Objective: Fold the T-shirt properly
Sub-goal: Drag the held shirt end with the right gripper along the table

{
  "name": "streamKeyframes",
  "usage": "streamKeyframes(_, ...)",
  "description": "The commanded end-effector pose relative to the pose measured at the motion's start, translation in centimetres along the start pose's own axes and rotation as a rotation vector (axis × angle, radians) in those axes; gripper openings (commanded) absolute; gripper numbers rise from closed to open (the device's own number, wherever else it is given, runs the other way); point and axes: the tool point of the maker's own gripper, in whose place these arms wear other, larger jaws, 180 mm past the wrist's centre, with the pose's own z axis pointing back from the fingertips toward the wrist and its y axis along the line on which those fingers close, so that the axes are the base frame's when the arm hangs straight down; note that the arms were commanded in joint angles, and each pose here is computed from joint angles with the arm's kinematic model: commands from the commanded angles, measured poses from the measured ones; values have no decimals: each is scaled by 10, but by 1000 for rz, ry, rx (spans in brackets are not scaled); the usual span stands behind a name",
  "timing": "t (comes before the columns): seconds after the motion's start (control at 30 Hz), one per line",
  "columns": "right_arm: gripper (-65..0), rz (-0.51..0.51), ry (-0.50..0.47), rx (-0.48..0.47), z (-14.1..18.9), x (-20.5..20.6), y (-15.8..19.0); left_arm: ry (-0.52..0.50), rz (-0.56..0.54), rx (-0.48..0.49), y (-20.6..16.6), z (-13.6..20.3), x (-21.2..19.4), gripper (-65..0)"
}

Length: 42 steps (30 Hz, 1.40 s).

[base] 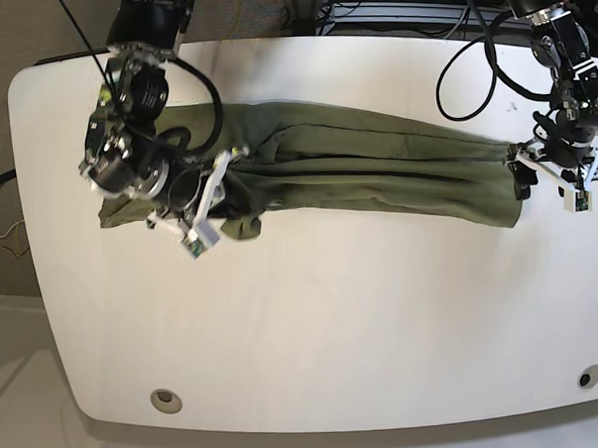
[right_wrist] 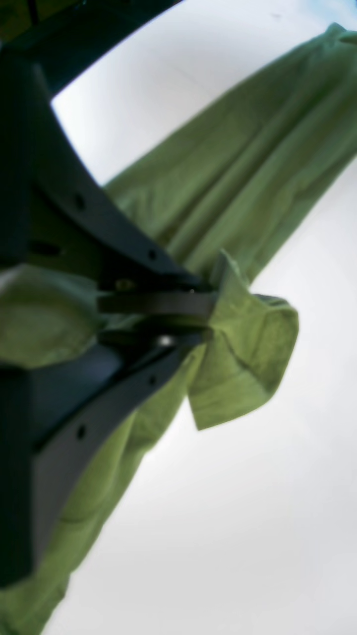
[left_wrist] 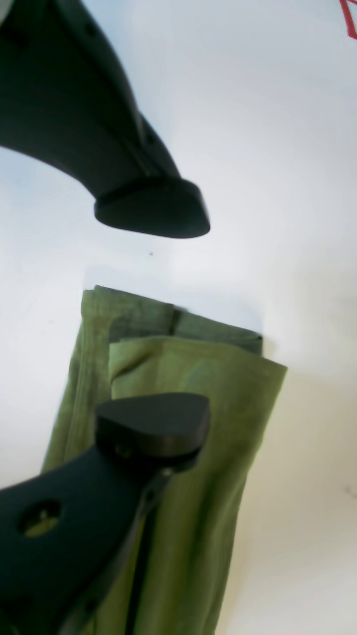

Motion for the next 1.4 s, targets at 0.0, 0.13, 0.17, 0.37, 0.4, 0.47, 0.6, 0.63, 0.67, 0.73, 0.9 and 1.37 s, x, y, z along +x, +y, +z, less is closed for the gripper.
streamKeyframes(0.0, -650, 24, -36, 38, 3, 6, 18, -58, -14, 6, 4, 4, 20, -192)
streamKeyframes(0.13, -650, 34, -17, 74, 0, -2, 33, -57, -17, 7, 5, 4, 20, -192)
streamKeyframes(0.17, -650, 37, -13, 85, -1, -3, 36, -57, -18, 8, 6, 4, 20, -192)
streamKeyframes(0.37, -650, 65, 20, 186, -7, -13, 63, -39, -16, 4, 4, 4, 12, -191)
streamKeyframes(0.4, -650, 66, 24, 196, -7, -14, 65, -38, -16, 4, 4, 4, 12, -191)
streamKeyframes(0.47, -650, 66, 32, 213, -7, -18, 69, -37, -15, 3, 3, 4, 12, -191)
streamKeyframes(0.6, -650, 68, 48, 236, -5, -25, 71, -35, -11, 1, 3, 3, 11, -191)
streamKeyframes(0.63, -650, 73, 54, 243, -4, -26, 72, -37, -9, 0, 3, 3, 12, -191)
streamKeyframes(0.67, -650, 72, 58, 244, -3, -28, 71, -36, -8, 0, 3, 3, 12, -191)
streamKeyframes(0.73, -650, 67, 64, 246, -2, -31, 70, -35, -8, 0, 3, 3, 12, -192)
streamKeyframes(0.9, -650, 61, 57, 244, 0, -35, 69, -27, -8, -5, 1, 3, 7, -191)
streamKeyframes(1.37, -304, -77, -84, 297, -25, -22, 73, -1, -1, -36, -8, 0, -4, -178)
